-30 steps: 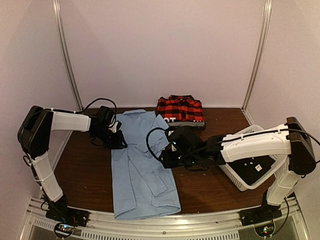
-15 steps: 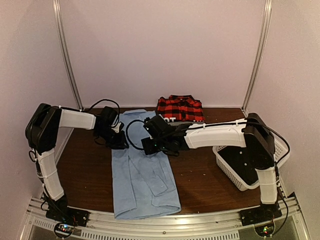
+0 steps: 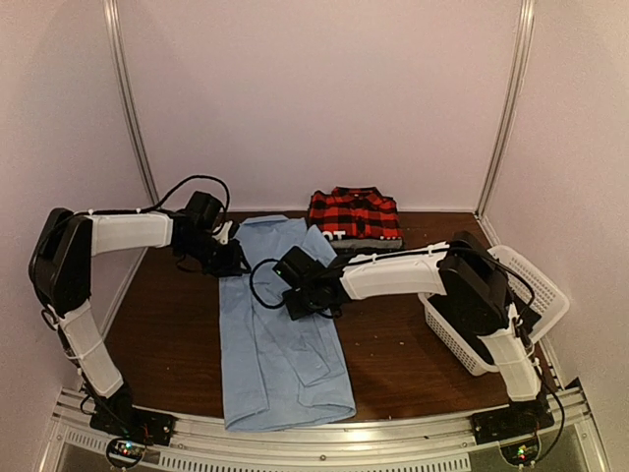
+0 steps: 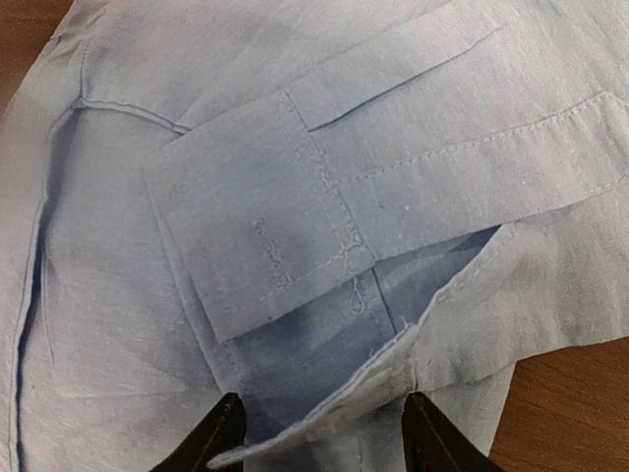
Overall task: Fold and stack the long sleeve shirts
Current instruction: Pick up the sleeve from the rectangle-folded shirt, then fold the sleeve of the rectangle-folded shirt.
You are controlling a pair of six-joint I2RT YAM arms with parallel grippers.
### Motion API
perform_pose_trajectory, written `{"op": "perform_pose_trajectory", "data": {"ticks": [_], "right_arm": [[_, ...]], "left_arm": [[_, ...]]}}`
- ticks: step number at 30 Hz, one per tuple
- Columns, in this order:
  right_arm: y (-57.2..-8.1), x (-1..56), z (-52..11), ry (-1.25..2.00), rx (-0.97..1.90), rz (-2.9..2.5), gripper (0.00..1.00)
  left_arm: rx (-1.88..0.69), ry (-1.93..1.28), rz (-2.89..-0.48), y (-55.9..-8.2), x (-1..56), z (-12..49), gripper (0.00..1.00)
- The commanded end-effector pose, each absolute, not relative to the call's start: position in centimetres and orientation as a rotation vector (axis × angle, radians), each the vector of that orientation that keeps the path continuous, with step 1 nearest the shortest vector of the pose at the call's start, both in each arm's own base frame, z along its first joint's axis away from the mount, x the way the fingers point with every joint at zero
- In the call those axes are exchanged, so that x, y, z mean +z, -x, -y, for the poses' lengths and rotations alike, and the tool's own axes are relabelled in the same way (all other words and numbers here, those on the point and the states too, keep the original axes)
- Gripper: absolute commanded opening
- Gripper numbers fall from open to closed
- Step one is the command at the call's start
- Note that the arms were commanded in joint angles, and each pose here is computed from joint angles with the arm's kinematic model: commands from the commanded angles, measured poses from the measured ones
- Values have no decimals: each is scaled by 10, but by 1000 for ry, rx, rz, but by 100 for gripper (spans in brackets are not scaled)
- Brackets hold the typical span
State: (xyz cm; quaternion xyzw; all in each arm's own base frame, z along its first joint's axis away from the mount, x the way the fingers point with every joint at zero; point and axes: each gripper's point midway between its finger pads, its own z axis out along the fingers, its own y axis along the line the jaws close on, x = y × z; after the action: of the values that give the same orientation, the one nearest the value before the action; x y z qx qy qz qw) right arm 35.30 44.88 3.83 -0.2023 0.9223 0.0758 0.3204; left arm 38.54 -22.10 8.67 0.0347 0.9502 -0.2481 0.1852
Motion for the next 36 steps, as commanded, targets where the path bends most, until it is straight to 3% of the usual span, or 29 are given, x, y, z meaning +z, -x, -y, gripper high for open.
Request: {"op": "perform_pose_trajectory", "data": {"ticks": [1, 11, 19, 26, 36], "right_arm": [[-364, 43, -452, 474, 235, -2421, 48], [-365, 86, -456, 502, 349, -2384, 0], [-328, 154, -470, 609, 669, -2307, 0], [-264, 176, -494, 753, 946, -2277, 0], [-172, 120, -538, 976, 1170, -2364, 0]], "left_arm": [[-720, -114, -2638, -385, 104, 219, 29], [-707, -105, -2632, -378, 110, 211, 29], [-775, -93, -2615, -370, 120, 207, 29], [-860, -99, -2567, -366, 142, 209, 30], [-858, -80, -2562, -366, 148, 203, 30]]}}
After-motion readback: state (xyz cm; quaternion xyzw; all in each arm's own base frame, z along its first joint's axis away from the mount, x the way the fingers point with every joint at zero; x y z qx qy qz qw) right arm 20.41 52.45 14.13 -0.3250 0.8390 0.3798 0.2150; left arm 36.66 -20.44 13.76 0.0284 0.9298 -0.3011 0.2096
